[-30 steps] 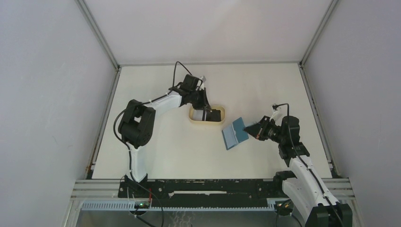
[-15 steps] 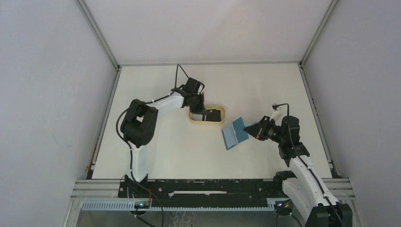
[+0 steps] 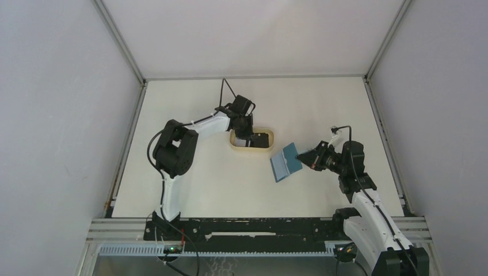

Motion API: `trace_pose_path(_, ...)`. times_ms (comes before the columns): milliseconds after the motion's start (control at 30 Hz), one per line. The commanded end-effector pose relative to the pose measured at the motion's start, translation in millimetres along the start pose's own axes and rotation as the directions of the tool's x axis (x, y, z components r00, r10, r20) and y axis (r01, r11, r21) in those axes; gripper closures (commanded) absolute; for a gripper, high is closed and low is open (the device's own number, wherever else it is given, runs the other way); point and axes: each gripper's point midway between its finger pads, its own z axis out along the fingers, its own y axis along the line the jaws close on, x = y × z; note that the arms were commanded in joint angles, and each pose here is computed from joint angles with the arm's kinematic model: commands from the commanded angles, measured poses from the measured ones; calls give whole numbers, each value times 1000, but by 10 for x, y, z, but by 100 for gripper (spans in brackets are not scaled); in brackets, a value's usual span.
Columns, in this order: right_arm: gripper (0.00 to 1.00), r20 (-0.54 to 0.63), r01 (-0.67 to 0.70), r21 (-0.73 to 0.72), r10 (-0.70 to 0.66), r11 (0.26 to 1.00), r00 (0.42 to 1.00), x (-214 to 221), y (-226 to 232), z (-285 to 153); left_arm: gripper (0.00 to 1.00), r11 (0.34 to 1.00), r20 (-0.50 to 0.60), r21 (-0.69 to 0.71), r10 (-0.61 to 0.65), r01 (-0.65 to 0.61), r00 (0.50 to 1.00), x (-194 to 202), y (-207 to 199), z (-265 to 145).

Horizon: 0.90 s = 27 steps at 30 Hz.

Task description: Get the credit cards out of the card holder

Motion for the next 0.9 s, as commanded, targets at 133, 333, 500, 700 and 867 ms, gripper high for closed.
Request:
trace_pose_path(133, 100, 37, 44, -26, -44, 999, 998, -84, 86, 7, 100, 992, 40, -124, 26, -21, 999, -116, 178, -90)
trace_pose_path(333, 100, 37, 47, -26, -46, 999, 998, -84, 88, 6, 100, 991, 39, -130, 37, -32, 999, -121, 188, -97)
trace_pose_path(500, 100, 38, 48, -27, -47, 999, 998, -86, 90, 5, 100, 993, 23, -116, 33, -30, 999, -81, 155, -60)
trace_pose_path(700, 100, 41, 50, -27, -49, 998, 998, -94, 90, 8, 100, 995, 17, -90, 44, -42, 999, -62, 23, -38)
trace_pose_path(867, 100, 41, 51, -27, -50, 998, 998, -93, 90, 9, 100, 998, 3, -51, 41, -40, 999, -2, -112, -62)
